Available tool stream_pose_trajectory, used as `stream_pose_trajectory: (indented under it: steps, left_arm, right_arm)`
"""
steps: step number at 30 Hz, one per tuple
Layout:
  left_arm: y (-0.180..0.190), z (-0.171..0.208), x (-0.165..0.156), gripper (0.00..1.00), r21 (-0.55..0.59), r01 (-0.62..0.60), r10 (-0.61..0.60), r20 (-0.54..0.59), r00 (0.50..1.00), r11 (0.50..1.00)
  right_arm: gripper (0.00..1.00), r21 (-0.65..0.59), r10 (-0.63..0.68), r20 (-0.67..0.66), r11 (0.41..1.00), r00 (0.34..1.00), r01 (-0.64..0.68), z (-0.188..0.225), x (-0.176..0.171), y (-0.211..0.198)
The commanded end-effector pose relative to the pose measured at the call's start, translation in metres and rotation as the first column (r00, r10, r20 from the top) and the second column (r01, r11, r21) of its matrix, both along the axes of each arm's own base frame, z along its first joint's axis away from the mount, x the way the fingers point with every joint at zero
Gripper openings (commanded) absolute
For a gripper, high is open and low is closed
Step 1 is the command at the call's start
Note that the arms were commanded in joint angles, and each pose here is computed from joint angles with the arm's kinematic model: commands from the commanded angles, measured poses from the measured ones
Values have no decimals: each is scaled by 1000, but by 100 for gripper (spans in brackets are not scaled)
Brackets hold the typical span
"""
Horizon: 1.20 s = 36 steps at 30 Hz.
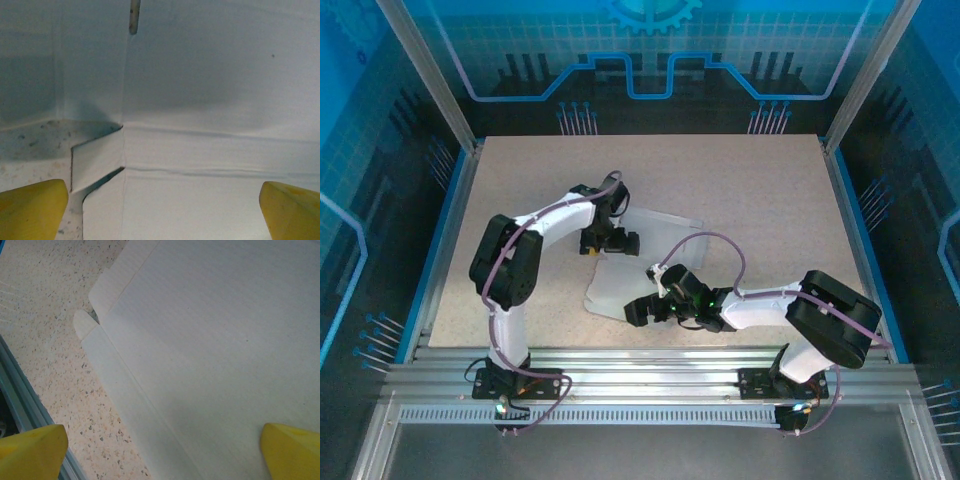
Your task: Fold the paper box
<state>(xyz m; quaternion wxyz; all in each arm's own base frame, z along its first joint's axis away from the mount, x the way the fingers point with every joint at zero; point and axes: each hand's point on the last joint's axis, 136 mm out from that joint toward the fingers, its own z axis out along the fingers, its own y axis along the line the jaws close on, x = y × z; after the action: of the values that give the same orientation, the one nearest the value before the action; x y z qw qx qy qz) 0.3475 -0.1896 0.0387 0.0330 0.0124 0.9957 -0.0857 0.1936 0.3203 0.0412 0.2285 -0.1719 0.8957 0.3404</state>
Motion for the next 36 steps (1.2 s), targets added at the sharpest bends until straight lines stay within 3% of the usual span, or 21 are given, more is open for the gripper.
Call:
stream_pose_trajectory:
  steps: [1, 6, 14, 36]
  left_arm:
    - [-9, 5, 17, 99, -27, 12, -11, 37, 999, 1000]
    - [-29, 17, 24, 99, -132, 41, -32, 71, 997, 990]
    - [-39, 16, 14, 99, -187, 71, -64, 43, 997, 980]
    - [-40, -24, 4, 99, -182, 36, -41, -21, 999, 983]
  right_arm:
    - [100, -141, -18, -134, 990, 991, -1, -45, -21, -28]
    - [100, -142, -23, -134, 990, 991, 4, -47, -21, -28]
    - [100, -141, -22, -136, 990, 990, 3, -48, -21, -28]
    - [100, -173, -15, -161, 985, 987, -13, -48, -22, -26]
